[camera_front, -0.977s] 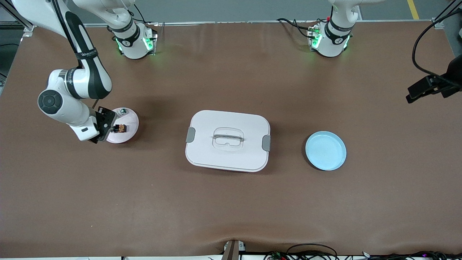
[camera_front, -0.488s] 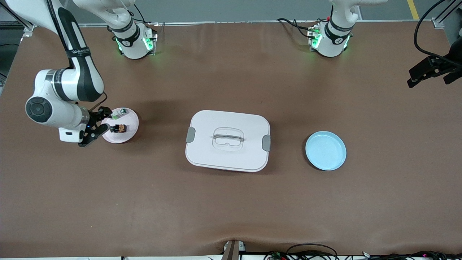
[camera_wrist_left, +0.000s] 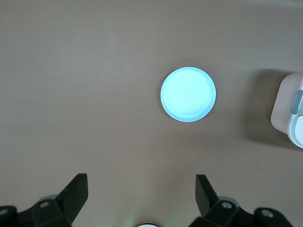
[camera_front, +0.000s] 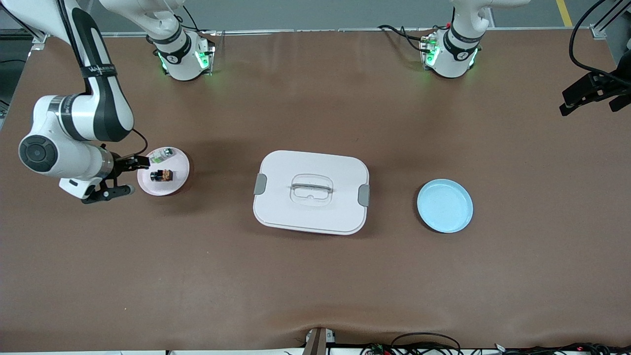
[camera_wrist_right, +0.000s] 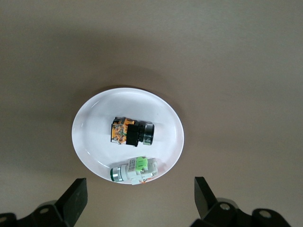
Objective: Transfer orange switch to right arm and place
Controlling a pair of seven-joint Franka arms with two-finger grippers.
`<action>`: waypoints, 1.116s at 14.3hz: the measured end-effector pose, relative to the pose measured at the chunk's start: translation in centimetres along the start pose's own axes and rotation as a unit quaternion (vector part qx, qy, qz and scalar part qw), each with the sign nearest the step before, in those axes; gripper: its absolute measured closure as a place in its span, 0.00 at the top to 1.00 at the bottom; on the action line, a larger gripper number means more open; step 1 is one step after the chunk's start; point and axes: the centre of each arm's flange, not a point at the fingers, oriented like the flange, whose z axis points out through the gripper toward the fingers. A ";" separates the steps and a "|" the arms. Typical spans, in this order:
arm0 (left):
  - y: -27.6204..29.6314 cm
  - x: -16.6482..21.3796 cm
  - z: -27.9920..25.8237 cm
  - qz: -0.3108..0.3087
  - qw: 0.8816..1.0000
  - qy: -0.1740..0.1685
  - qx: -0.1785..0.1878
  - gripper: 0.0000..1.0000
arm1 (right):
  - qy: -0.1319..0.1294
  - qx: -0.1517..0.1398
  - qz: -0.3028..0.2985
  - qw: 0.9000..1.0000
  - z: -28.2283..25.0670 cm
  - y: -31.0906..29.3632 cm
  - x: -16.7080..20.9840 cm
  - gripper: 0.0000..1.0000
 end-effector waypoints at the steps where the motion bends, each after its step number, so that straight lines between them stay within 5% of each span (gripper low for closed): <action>1: 0.1 -0.1 0.1 0.002 1.000 -0.002 0.000 1.00 | 0.004 0.000 0.020 1.000 -0.6 0.3 0.1 1.00; 6: 0.3 -0.5 0.5 0.006 1.000 -0.007 0.000 1.00 | 0.034 0.000 0.128 0.991 -3.4 2.6 0.7 1.00; 11: 0.4 -0.6 0.8 0.006 1.000 -0.010 0.000 1.00 | 0.079 -0.005 0.148 0.986 -8.3 4.5 2.6 1.00; 16: 0.5 -0.8 0.5 0.007 1.000 -0.008 -0.004 1.00 | 0.133 0.043 0.164 0.976 -13.4 4.5 3.0 1.00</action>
